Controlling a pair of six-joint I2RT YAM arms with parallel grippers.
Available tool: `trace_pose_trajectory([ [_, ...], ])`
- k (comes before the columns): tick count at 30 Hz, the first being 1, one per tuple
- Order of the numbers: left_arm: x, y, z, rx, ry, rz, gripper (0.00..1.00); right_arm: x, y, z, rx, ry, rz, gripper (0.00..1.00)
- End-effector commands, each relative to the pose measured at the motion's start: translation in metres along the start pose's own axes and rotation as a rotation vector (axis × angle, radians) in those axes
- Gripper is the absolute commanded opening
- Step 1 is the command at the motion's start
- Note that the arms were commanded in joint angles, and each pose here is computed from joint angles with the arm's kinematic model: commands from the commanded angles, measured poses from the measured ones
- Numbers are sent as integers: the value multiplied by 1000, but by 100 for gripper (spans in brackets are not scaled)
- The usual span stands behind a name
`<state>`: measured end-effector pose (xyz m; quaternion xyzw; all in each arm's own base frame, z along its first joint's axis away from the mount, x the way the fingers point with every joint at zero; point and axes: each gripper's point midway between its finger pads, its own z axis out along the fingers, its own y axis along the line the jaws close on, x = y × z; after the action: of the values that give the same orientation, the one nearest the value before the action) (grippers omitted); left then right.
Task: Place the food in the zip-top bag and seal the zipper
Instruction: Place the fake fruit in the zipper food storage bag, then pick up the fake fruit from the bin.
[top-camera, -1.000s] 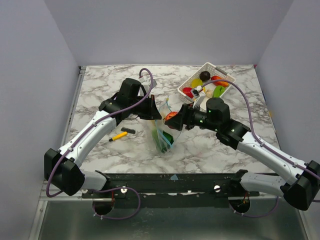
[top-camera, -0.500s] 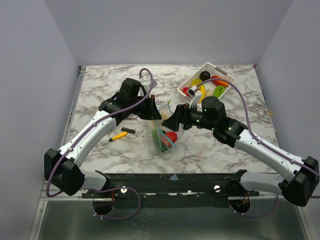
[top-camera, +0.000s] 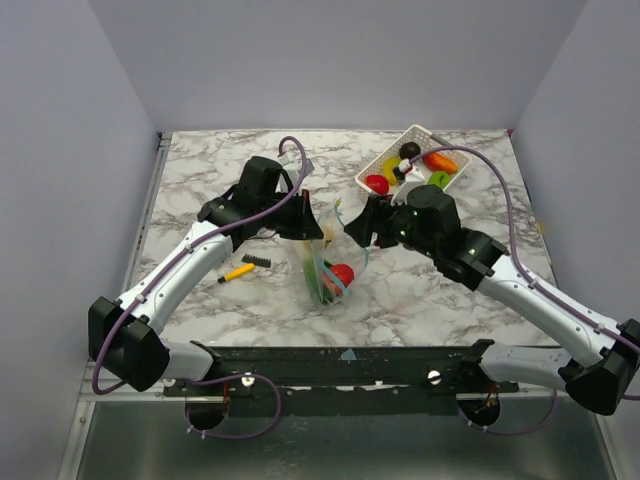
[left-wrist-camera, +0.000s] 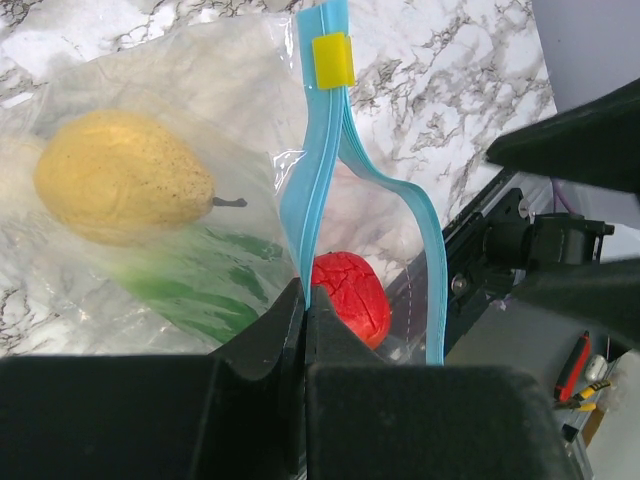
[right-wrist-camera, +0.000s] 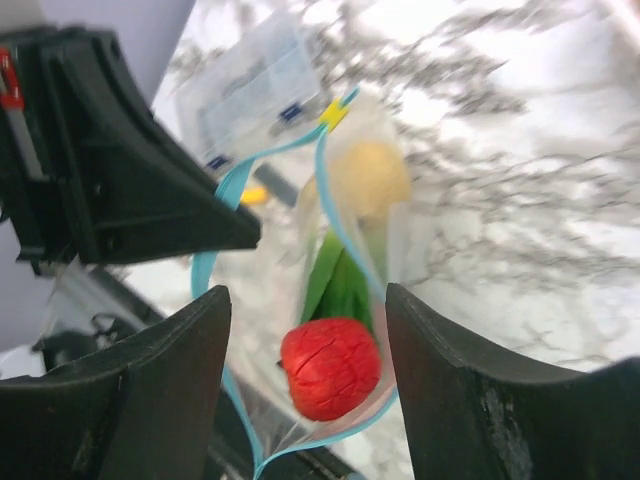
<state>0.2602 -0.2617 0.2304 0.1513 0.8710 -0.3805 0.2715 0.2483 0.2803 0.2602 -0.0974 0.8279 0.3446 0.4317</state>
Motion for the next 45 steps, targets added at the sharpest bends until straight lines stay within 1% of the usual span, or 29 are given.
trace_pose_trajectory([
  [1, -9, -8, -9, 23, -35, 31, 0, -41, -42, -23, 301, -127, -39, 64],
  [5, -10, -9, -11, 23, -42, 35, 0, -66, -83, -34, 493, -166, -28, 65],
  [8, -9, -10, -11, 26, -41, 36, 0, -82, -124, -38, 581, -175, 42, 65],
  [13, -10, -10, -13, 21, -48, 40, 0, -89, -192, -24, 658, -90, 140, 64],
  [16, -11, -10, -14, 22, -52, 42, 0, -85, -217, -3, 708, -31, 157, 62],
  [17, -10, -10, -14, 21, -50, 41, 0, -84, -223, 4, 721, -20, 170, 60],
  [21, -11, -10, -14, 21, -52, 43, 0, -75, -245, 41, 749, 27, 245, 57],
  [24, -10, -10, -14, 21, -50, 42, 0, -71, -259, 62, 778, 37, 289, 57],
  [26, -11, -10, -14, 20, -52, 43, 0, -70, -274, 72, 831, 27, 310, 57],
  [30, -11, -10, -14, 17, -53, 44, 0, -64, -293, 94, 878, 45, 318, 56],
  [36, -11, -10, -14, 18, -50, 43, 0, -46, -315, 113, 933, 64, 349, 56],
  [45, -11, -10, -14, 21, -50, 44, 0, -18, -340, 133, 969, 90, 352, 55],
])
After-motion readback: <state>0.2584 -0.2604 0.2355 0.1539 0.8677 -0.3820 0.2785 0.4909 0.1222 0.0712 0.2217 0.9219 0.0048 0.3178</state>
